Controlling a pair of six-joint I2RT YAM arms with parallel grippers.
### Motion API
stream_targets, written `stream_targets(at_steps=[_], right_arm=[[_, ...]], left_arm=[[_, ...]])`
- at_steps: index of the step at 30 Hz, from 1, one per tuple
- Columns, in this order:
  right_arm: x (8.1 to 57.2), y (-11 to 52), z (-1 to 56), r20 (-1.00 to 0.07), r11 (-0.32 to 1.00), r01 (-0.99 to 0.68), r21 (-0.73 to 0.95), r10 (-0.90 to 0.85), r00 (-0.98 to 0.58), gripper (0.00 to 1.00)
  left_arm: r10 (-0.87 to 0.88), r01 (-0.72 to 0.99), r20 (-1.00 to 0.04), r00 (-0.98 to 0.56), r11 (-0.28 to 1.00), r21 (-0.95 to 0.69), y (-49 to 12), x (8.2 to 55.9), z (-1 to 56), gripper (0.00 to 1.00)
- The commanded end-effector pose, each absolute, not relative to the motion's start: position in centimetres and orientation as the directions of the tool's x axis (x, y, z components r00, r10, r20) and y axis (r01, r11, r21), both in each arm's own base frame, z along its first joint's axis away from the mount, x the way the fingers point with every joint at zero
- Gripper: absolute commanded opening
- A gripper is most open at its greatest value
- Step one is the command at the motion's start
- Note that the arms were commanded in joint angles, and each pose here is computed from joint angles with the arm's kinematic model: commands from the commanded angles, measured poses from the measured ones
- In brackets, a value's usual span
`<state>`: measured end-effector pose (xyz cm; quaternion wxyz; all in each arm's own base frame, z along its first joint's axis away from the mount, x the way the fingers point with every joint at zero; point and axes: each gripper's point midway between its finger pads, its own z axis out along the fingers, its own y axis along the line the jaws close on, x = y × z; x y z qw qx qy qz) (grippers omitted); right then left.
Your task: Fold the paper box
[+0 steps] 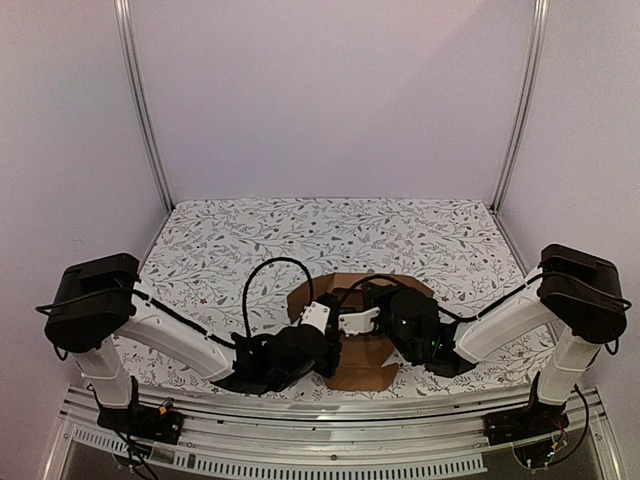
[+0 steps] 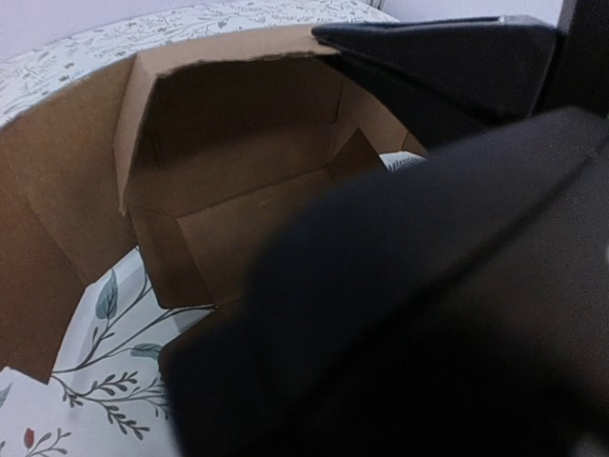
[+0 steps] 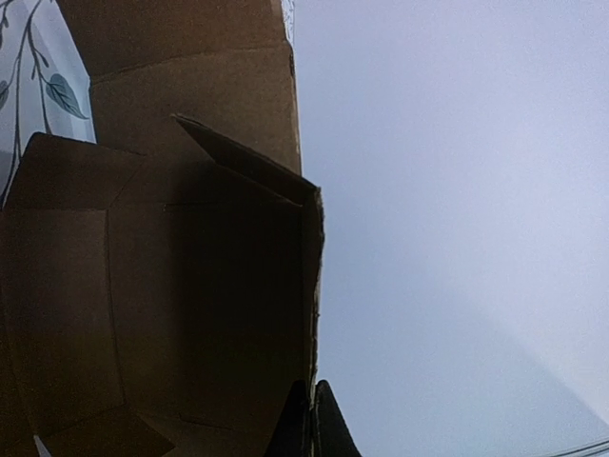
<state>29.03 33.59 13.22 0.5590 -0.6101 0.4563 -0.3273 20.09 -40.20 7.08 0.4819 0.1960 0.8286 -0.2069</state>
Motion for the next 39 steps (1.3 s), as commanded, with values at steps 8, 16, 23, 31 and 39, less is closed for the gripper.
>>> stream_targets(at_steps=[8, 16, 23, 31, 39], right_arm=[[29.0, 32.8, 12.9, -0.126, 0.055, -0.204, -0.977, -0.927, 0.354, 0.0], [29.2, 32.4, 13.3, -0.137, 0.069, -0.202, -0.977, -0.928, 0.345, 0.0], [29.3, 32.2, 13.7, -0.146, 0.081, -0.199, -0.977, -0.929, 0.34, 0.0], [29.3, 32.2, 13.6, -0.15, 0.084, -0.203, -0.975, -0.93, 0.336, 0.0], [29.3, 32.0, 13.6, -0.15, 0.085, -0.203, -0.975, -0.931, 0.331, 0.0]], left_arm=[[0.239, 0.464, -0.795, -0.557, 0.884, -0.059, -38.3, 20.4, 2.2, 0.0], [0.256, 0.433, -0.761, -0.596, 0.901, -0.036, -36.8, 20.9, 1.0, 0.0], [0.281, 0.431, -0.714, -0.641, 0.902, -0.033, -36.1, 21.5, -0.3, 0.0], [0.313, 0.443, -0.695, -0.647, 0.897, -0.009, -36.7, 21.8, -0.8, 0.0], [0.291, 0.564, -0.868, -0.402, 0.826, 0.015, -35.6, 21.1, 10.3, 0.05]])
